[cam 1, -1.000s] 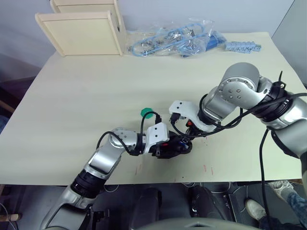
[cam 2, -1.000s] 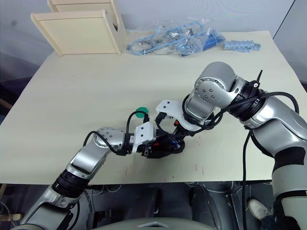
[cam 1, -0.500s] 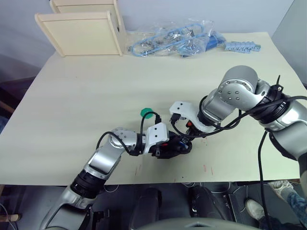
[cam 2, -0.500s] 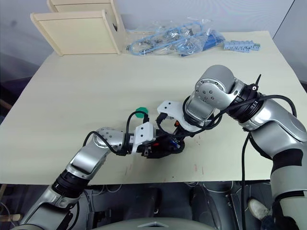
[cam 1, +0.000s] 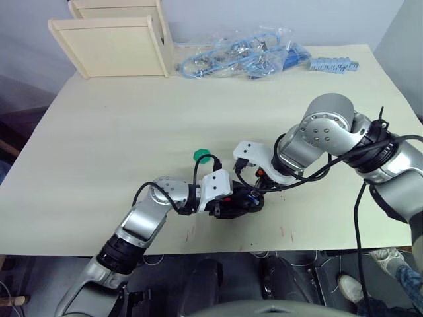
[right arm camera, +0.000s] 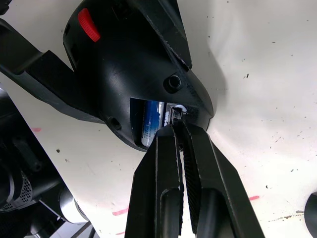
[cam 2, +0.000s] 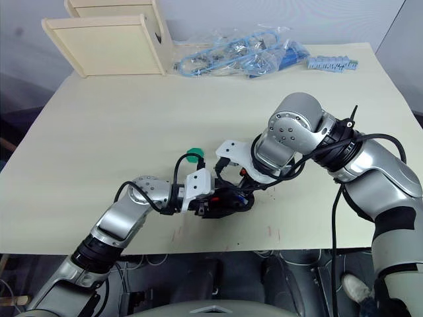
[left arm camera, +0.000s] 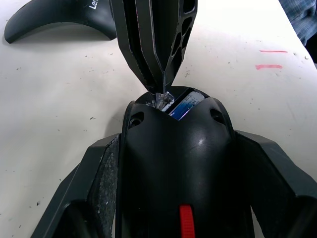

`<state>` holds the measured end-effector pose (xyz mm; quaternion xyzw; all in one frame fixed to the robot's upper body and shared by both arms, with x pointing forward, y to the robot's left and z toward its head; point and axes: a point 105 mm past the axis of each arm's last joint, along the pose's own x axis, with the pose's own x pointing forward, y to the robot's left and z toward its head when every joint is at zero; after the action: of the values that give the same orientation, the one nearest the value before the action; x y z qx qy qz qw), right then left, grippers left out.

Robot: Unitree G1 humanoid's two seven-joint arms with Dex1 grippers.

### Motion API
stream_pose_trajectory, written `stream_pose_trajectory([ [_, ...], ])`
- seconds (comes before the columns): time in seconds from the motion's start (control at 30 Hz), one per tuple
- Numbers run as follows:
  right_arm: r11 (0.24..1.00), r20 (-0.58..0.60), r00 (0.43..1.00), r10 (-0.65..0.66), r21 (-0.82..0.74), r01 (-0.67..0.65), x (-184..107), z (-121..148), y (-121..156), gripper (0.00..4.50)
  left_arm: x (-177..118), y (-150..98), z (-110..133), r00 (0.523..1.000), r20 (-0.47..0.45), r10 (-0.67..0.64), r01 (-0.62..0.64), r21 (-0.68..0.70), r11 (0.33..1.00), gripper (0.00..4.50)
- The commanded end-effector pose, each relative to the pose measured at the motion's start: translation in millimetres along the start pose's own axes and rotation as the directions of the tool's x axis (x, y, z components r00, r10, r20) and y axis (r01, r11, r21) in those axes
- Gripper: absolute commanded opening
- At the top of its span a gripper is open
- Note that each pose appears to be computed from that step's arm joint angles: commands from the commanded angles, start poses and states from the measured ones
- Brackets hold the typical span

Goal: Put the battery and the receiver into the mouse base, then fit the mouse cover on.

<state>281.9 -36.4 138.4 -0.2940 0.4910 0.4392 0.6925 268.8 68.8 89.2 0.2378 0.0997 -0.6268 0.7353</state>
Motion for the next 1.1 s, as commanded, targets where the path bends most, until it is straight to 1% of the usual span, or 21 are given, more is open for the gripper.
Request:
stream_pose_trajectory([
  [0.03,1.0,-0.016,1.0,-0.001,-0.017,0.001,6.6,-1.3,5.2,0.0,2.3,-5.1,0.9,1.0,0.001,-0.01,0.01,0.006,1.0,2.92],
  [0.13,0.999,-0.018,0.999,-0.032,-0.04,0.031,7.3,0.1,5.2,0.0,2.7,-5.3,1.1,1.0,0.003,-0.009,0.009,0.005,1.0,2.92],
  [0.27,0.999,-0.021,1.0,-0.003,-0.051,0.002,9.0,0.5,13.0,0.0,2.9,-5.7,1.1,1.0,0.005,-0.006,0.006,0.003,1.0,2.92],
  [0.73,0.996,-0.023,1.0,-0.02,-0.085,0.018,6.9,7.0,21.0,0.0,2.9,-6.9,1.0,1.0,0.005,-0.005,0.005,-0.001,1.0,2.92],
  [1.1,0.998,-0.029,1.0,-0.005,-0.056,0.003,14.5,5.8,24.2,0.0,2.8,-7.0,0.5,1.0,0.007,-0.001,0.002,-0.007,1.0,2.92],
])
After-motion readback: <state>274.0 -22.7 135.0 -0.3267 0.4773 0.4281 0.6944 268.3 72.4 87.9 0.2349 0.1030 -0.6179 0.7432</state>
